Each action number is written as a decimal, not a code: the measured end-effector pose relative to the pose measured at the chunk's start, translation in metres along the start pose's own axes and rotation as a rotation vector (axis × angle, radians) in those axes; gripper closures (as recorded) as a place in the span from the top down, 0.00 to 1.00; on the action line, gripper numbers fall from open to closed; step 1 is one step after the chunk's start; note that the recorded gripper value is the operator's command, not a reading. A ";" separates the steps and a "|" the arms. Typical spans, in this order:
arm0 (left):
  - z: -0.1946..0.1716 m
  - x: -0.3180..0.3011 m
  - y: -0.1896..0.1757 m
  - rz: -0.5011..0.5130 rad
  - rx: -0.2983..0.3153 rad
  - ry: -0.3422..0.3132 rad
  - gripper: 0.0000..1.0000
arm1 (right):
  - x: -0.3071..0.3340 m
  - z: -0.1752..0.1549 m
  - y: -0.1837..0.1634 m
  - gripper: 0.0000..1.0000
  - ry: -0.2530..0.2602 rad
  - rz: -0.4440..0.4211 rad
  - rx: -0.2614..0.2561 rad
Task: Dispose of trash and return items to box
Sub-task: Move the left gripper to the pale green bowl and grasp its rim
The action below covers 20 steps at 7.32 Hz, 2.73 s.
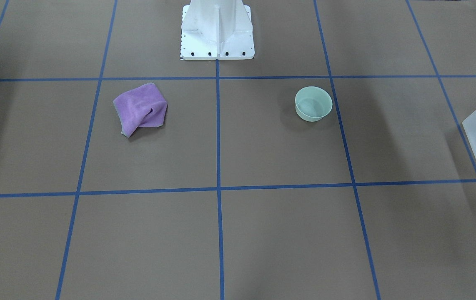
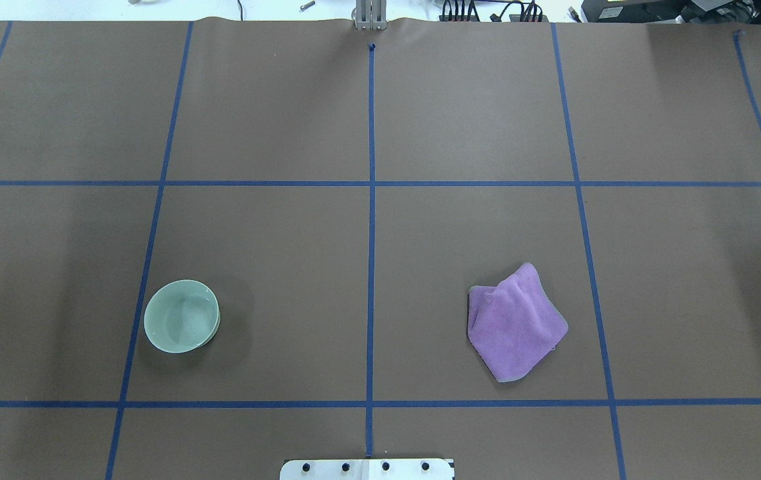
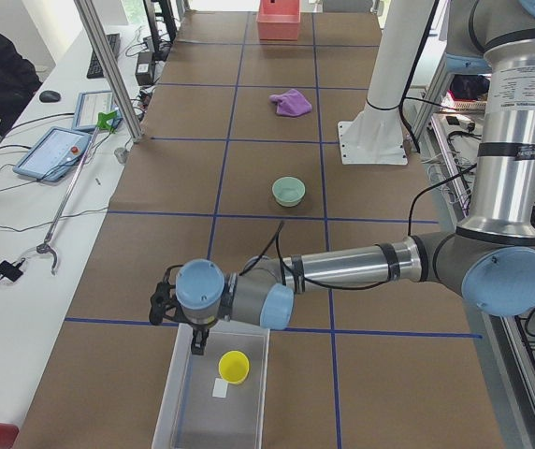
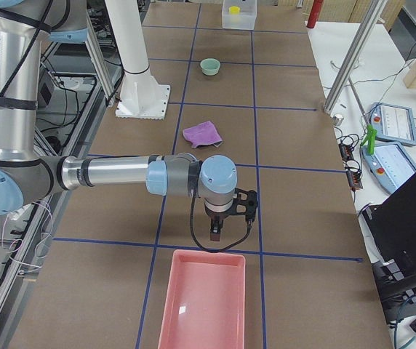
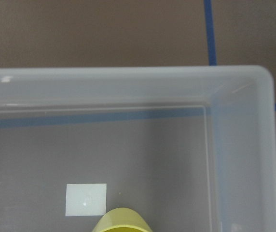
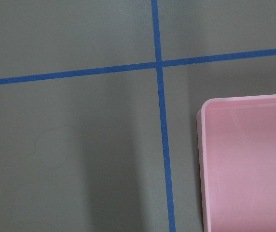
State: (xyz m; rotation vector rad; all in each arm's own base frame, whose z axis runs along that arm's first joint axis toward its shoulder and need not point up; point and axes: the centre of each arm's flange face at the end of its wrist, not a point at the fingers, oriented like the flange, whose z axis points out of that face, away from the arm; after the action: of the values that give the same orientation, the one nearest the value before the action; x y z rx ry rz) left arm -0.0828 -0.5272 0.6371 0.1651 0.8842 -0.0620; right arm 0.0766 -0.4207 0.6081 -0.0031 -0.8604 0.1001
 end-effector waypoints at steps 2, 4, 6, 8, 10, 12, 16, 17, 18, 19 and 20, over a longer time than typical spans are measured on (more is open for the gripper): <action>-0.037 0.107 -0.012 -0.116 0.013 -0.011 0.98 | 0.002 0.000 0.001 1.00 0.009 -0.005 -0.001; -0.012 0.233 0.003 -0.206 -0.010 0.020 0.98 | 0.003 0.001 0.003 1.00 0.010 -0.006 -0.002; 0.035 0.338 0.040 -0.270 -0.014 0.056 0.98 | 0.001 -0.001 0.001 1.00 0.013 0.000 0.002; 0.096 0.412 0.094 -0.291 -0.018 0.075 0.98 | 0.000 -0.001 -0.001 1.00 0.017 0.007 0.003; 0.146 0.459 0.154 -0.289 -0.042 0.075 0.98 | 0.001 0.000 -0.001 1.00 0.017 0.011 -0.001; 0.171 0.464 0.192 -0.270 -0.071 0.066 0.98 | 0.001 0.001 -0.001 1.00 0.015 0.012 -0.005; 0.199 0.468 0.227 -0.260 -0.124 0.061 0.31 | 0.002 0.003 -0.001 1.00 0.016 0.016 -0.011; 0.209 0.477 0.227 -0.264 -0.118 0.059 0.00 | 0.002 0.004 -0.001 1.00 0.017 0.016 -0.011; 0.215 0.480 0.228 -0.265 -0.109 0.052 0.00 | 0.002 0.004 -0.001 1.00 0.017 0.016 -0.012; 0.217 0.478 0.229 -0.264 -0.106 0.048 0.00 | 0.002 0.004 -0.001 1.00 0.017 0.015 -0.012; 0.213 0.479 0.228 -0.262 -0.105 0.054 0.00 | 0.002 0.004 -0.001 1.00 0.017 0.015 -0.012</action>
State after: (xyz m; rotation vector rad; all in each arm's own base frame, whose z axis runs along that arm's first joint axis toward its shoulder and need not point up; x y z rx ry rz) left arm 0.4107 -0.3315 0.4260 -0.0479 0.9564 -0.2561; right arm 0.0749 -0.4216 0.6126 -0.0218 -0.8437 0.1082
